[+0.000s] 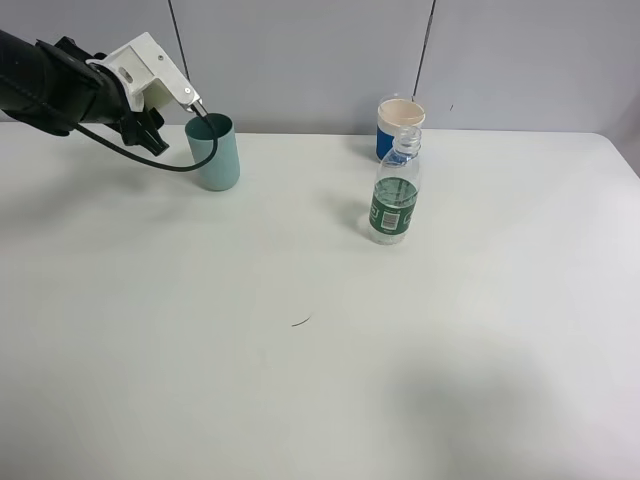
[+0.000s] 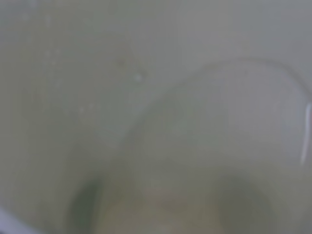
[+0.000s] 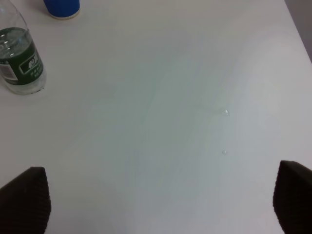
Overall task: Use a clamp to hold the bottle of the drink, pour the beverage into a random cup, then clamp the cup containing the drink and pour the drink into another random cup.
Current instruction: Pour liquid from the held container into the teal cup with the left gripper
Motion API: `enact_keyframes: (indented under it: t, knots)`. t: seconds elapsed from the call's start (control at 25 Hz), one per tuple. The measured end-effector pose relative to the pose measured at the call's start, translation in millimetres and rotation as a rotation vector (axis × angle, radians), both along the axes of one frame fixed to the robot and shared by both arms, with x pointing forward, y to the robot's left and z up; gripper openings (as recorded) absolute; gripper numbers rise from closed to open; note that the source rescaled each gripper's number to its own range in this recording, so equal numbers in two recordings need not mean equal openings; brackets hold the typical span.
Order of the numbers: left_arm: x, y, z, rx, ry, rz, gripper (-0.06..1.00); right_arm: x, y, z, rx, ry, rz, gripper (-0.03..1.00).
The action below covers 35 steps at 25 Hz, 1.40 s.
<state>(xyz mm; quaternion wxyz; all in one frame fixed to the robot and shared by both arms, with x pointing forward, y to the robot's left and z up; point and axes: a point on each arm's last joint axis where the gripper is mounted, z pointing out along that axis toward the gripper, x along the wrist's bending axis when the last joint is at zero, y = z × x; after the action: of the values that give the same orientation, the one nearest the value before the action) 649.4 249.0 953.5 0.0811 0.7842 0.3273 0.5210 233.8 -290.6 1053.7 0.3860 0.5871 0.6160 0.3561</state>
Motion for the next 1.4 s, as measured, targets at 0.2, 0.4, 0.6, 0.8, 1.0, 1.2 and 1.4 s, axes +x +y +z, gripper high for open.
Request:
enact_keyframes:
  t: [0.2,0.4,0.6,0.8,1.0,1.2,1.4]
  knots:
    - [1.1,-3.4,2.8,0.047,-0.008,-0.019,0.04,0.0,0.0,0.0,0.000,0.000,0.000,0.82]
    - [1.6,-3.1,4.0,0.085,-0.013,-0.033,0.04,0.0,0.0,0.0,0.000,0.000,0.000,0.82]
    - [2.5,-3.6,5.6,0.117,-0.025,-0.054,0.04,0.0,0.0,0.0,0.000,0.000,0.000,0.82]
    - [3.6,-4.5,7.4,0.157,-0.038,-0.083,0.04,0.0,0.0,0.0,0.000,0.000,0.000,0.82]
    - [4.4,-5.0,9.3,0.195,-0.052,-0.104,0.04,0.0,0.0,0.0,0.000,0.000,0.000,0.82]
    - [4.7,-4.9,10.0,0.215,-0.056,-0.111,0.04,0.0,0.0,0.0,0.000,0.000,0.000,0.82]
    - [5.2,-5.7,10.8,0.279,-0.051,-0.148,0.04,0.0,0.0,0.0,0.000,0.000,0.000,0.82]
